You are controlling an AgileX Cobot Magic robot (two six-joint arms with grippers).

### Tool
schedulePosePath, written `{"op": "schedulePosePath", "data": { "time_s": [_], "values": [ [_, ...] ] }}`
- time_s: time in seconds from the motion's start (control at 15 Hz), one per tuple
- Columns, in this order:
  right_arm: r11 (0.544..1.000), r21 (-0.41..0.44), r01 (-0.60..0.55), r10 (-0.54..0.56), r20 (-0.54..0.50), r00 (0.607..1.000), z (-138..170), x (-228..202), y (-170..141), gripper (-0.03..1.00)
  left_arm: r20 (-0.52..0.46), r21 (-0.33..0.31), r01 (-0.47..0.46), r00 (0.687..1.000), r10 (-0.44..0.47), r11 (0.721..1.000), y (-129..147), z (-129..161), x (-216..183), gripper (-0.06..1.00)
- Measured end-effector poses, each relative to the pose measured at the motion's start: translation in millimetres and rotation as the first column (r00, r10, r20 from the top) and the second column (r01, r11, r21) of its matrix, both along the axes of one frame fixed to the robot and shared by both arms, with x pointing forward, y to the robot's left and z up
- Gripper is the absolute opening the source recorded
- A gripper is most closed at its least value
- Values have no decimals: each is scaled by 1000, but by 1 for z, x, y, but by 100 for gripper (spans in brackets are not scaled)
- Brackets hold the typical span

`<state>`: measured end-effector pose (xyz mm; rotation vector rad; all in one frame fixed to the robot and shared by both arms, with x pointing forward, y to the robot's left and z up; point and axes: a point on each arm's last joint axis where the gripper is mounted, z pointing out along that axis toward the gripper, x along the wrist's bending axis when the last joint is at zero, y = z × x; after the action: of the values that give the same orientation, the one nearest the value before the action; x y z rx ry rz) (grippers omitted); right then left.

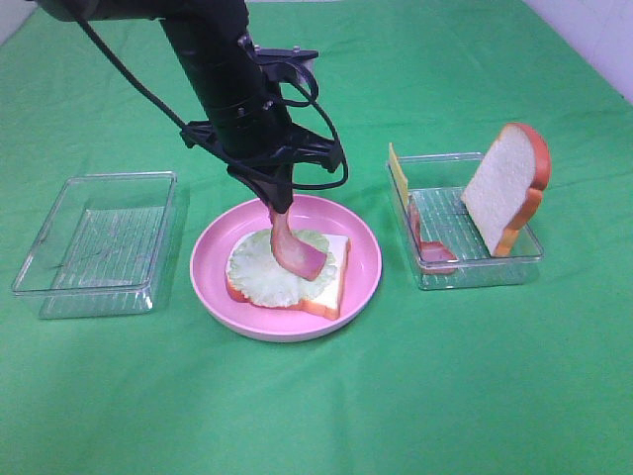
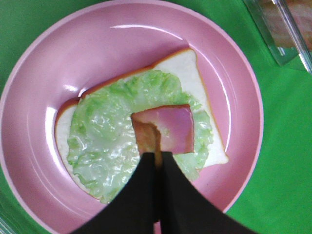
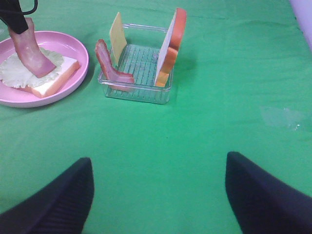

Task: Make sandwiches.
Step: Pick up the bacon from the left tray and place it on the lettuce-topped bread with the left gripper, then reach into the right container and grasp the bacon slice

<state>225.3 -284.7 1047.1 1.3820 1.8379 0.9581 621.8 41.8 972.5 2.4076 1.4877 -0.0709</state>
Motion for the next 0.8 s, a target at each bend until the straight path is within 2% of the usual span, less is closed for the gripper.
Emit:
{"op": "schedulePosePath", "data": {
  "time_s": [0.07,0.13,0.2,0.27,0.4,0.53,0.6,0.8],
  "values": [
    [1000,0,0,0,0,1000,0,0,0,71,1,5,1,1000,-1,1000,0,-1,0,6],
    [1000,0,0,0,0,1000,0,0,0,71,13,24,8,1000,-8,1000,2,-1,1,24],
    [1000,0,0,0,0,1000,0,0,0,71,18,34,7,1000,-8,999,3,-1,2,38],
    [1000,0,0,0,0,1000,0,0,0,71,18,42,3,1000,-4,999,3,-2,2,44],
    [1000,0,0,0,0,1000,0,0,0,71,14,99,-28,1000,27,995,8,-1,3,63],
    [1000,0,0,0,0,1000,0,0,0,71,47,179,-36,998,28,983,14,16,8,70],
    [1000,0,0,0,0,1000,0,0,0,71,67,199,-37,997,24,979,15,25,11,71],
    [1000,0,0,0,0,1000,0,0,0,71,167,187,-59,986,27,981,15,54,19,71]
  ]
}}
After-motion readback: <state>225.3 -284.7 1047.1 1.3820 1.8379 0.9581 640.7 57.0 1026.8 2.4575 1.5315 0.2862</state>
